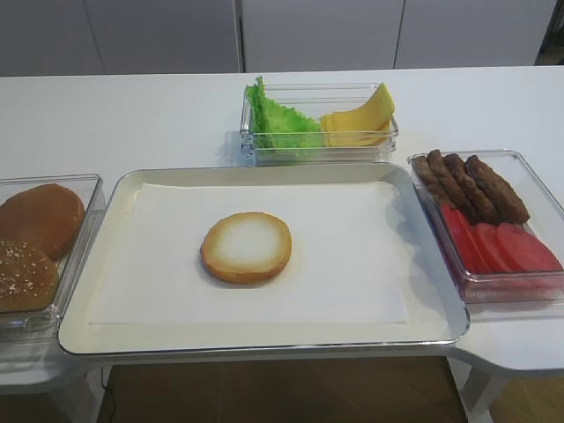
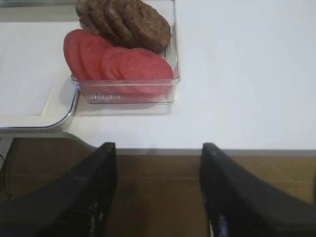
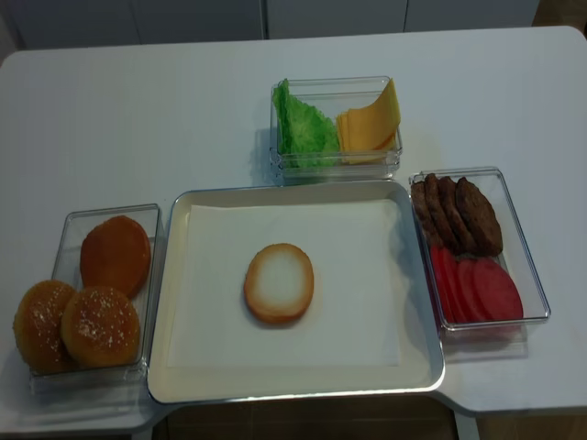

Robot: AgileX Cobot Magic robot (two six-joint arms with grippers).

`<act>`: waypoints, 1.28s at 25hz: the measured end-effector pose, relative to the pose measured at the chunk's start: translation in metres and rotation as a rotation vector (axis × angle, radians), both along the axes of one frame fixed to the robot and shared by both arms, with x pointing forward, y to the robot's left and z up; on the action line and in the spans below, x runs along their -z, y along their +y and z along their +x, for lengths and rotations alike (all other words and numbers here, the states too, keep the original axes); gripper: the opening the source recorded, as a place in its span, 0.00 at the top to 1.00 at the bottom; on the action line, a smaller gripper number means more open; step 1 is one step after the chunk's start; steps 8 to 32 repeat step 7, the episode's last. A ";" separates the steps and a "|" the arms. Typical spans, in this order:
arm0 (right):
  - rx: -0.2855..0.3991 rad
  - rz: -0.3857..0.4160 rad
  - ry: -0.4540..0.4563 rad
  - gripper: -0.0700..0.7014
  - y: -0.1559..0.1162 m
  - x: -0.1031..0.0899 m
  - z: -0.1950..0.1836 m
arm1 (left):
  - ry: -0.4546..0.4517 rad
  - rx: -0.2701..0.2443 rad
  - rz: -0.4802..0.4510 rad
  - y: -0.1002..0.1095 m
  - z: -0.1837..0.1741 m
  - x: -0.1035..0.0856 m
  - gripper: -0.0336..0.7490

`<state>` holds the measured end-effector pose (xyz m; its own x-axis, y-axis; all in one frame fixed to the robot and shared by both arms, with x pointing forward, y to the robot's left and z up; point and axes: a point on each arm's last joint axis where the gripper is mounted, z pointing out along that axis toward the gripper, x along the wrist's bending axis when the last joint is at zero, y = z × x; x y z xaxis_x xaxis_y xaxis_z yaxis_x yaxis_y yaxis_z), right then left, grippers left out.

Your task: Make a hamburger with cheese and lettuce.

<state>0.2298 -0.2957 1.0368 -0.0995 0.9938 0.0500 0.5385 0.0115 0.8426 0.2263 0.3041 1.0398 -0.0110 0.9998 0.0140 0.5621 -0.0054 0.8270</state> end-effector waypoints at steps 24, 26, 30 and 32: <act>0.000 0.000 0.000 0.36 0.000 0.000 0.000 | 0.002 0.000 -0.003 0.000 0.000 0.000 0.48; 0.000 0.000 0.000 0.36 0.000 0.000 0.000 | 0.002 0.000 -0.003 0.000 0.000 0.000 0.48; 0.000 0.000 0.000 0.36 0.000 0.000 0.000 | 0.002 0.000 -0.003 0.000 0.000 0.000 0.48; 0.000 0.000 0.000 0.36 0.000 0.000 0.000 | 0.002 0.000 -0.003 0.000 0.000 0.000 0.48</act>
